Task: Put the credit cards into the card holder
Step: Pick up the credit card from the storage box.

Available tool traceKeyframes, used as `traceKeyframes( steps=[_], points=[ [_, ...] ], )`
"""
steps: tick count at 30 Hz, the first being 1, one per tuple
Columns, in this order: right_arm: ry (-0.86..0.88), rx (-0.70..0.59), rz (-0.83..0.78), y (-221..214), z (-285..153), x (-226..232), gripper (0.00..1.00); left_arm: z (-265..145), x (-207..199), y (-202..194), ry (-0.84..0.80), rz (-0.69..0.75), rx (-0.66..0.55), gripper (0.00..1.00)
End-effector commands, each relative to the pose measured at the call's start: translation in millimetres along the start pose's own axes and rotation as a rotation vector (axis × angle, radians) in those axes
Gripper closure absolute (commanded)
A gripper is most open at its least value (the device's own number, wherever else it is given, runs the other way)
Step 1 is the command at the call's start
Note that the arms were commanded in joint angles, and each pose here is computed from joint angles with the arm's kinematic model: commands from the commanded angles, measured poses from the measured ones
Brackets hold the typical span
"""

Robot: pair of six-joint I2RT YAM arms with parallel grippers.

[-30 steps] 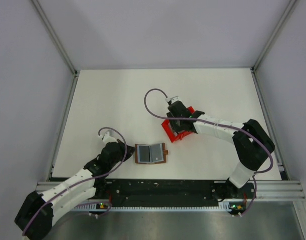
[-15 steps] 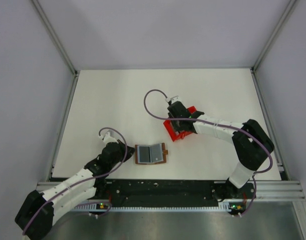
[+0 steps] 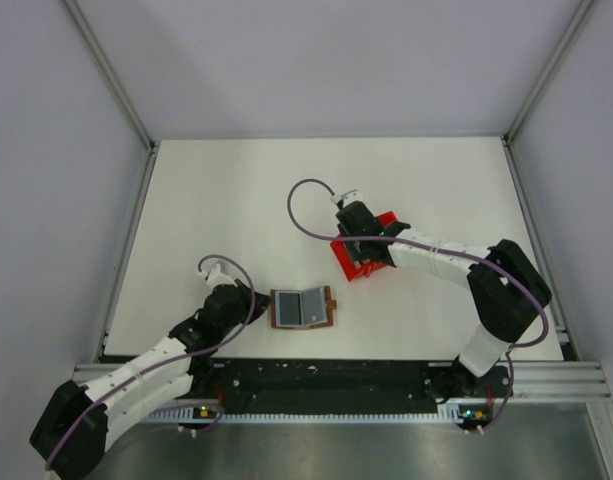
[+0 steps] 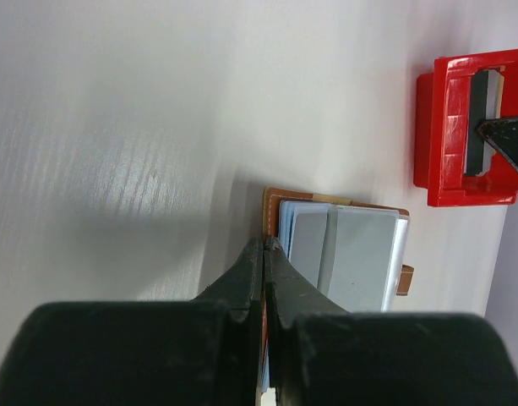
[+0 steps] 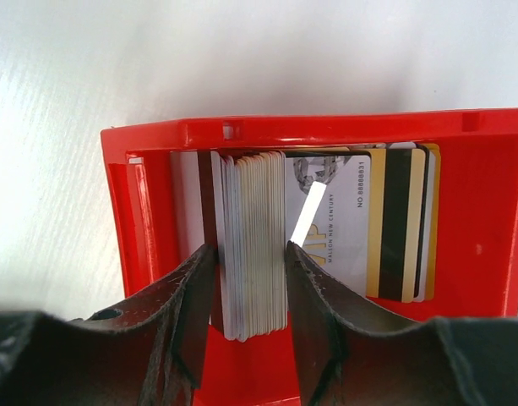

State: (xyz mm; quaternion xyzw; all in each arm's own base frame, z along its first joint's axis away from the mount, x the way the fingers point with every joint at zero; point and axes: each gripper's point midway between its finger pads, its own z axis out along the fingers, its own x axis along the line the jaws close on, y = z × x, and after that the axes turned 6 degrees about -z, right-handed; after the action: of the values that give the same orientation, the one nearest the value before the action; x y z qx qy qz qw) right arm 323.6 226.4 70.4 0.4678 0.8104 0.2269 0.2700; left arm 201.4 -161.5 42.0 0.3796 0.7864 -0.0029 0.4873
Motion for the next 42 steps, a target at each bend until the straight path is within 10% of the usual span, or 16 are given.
traceKeyframes(
  steps=[1, 42],
  points=[
    [-0.047, -0.093, 0.000, 32, -17, -14, 0.60, 0, -14, 5, -0.046, 0.005, -0.017, 1.00],
    [-0.131, -0.082, -0.035, 32, -8, -26, 0.46, 3, -11, 5, -0.046, -0.005, -0.026, 1.00]
  ],
)
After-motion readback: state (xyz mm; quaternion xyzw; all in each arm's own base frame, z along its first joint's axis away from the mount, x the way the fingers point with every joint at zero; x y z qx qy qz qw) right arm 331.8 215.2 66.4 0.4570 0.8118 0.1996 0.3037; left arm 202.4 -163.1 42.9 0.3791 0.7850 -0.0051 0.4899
